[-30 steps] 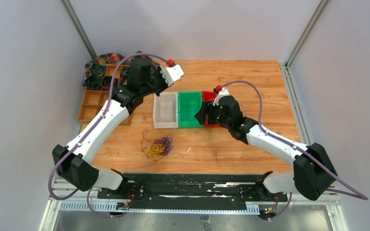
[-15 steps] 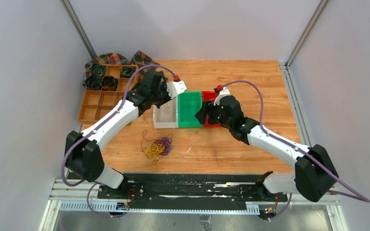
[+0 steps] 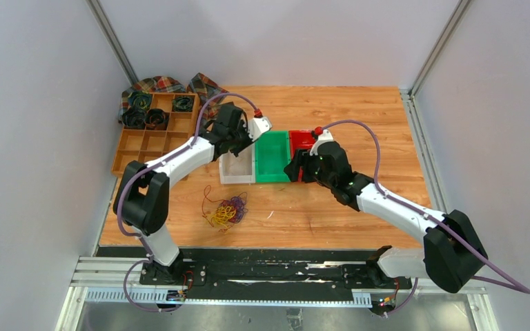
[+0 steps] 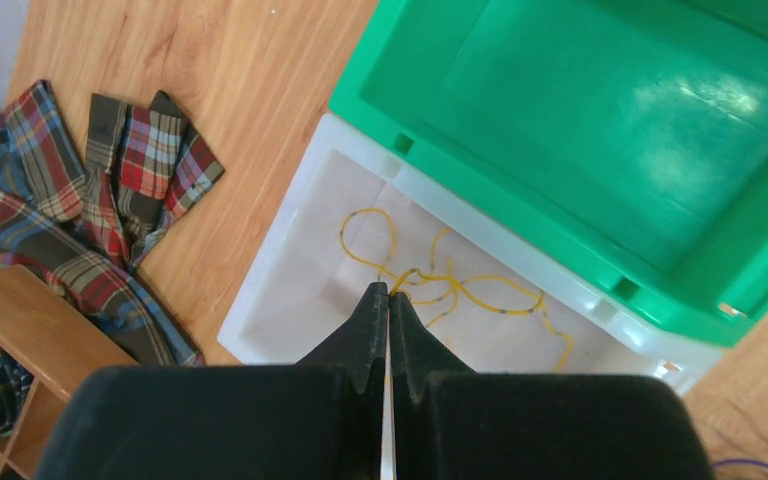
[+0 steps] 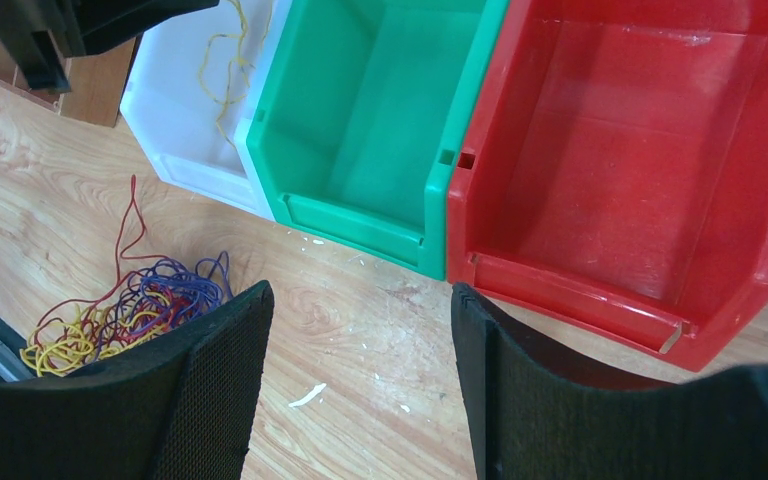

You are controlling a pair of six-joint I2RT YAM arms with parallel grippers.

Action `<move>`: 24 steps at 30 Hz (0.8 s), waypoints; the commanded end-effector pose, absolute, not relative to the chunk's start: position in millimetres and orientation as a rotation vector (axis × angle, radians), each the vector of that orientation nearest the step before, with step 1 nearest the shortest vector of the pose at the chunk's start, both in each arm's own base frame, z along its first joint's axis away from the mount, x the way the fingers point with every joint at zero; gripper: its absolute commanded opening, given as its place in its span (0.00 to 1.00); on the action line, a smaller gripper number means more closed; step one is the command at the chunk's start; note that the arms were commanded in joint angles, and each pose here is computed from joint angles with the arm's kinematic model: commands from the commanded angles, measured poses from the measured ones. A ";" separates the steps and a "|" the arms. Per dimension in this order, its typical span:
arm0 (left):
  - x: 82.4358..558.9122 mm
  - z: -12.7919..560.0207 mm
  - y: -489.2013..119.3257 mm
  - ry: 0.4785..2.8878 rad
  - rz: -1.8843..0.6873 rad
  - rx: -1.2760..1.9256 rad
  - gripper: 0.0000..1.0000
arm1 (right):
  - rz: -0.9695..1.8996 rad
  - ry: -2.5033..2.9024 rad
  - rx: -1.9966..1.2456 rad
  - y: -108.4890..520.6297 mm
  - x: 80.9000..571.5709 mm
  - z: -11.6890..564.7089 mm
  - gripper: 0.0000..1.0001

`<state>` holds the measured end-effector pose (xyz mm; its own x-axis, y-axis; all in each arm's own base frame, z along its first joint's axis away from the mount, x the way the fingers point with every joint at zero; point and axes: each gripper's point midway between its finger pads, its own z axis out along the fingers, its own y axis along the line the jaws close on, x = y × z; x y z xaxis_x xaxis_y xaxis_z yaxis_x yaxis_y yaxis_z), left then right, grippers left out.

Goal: Untangle the cables
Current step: Place the cable in the bin.

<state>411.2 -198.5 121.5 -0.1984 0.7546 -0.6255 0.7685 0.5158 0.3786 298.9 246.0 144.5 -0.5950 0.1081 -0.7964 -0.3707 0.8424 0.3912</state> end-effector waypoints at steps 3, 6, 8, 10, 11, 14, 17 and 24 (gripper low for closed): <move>444.0 125.8 -190.7 1.919 -0.014 1.143 0.00 | 0.652 2.112 -0.140 236.4 304.7 141.3 0.65; 440.9 102.7 -173.1 1.956 0.020 1.180 0.00 | 0.657 2.115 -0.143 238.1 305.5 140.6 0.65; 435.0 89.6 -167.7 1.965 0.045 1.242 0.00 | 0.659 2.111 -0.143 238.4 305.9 141.8 0.65; 429.3 80.8 -166.4 1.988 0.037 1.292 0.00 | 0.662 2.105 -0.143 238.7 306.3 144.6 0.65; 429.1 80.1 -166.2 2.003 0.032 1.293 0.03 | 0.664 2.102 -0.144 239.0 306.3 146.0 0.65; 431.5 86.6 -168.7 2.026 0.018 1.311 0.14 | 0.667 2.093 -0.148 239.4 306.5 151.4 0.65; 434.6 102.5 -171.9 2.024 0.006 1.316 0.27 | 0.664 2.086 -0.150 238.5 306.5 155.5 0.65; 419.8 147.1 -178.6 1.983 -0.068 1.412 1.00 | 0.667 2.062 -0.156 235.1 302.9 167.0 0.65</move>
<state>439.4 -174.7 116.5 -0.2083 0.8055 -0.5548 0.8034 0.4644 0.3727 296.8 244.6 148.0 -0.5930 0.1174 -0.7966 -0.3688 0.8398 0.3983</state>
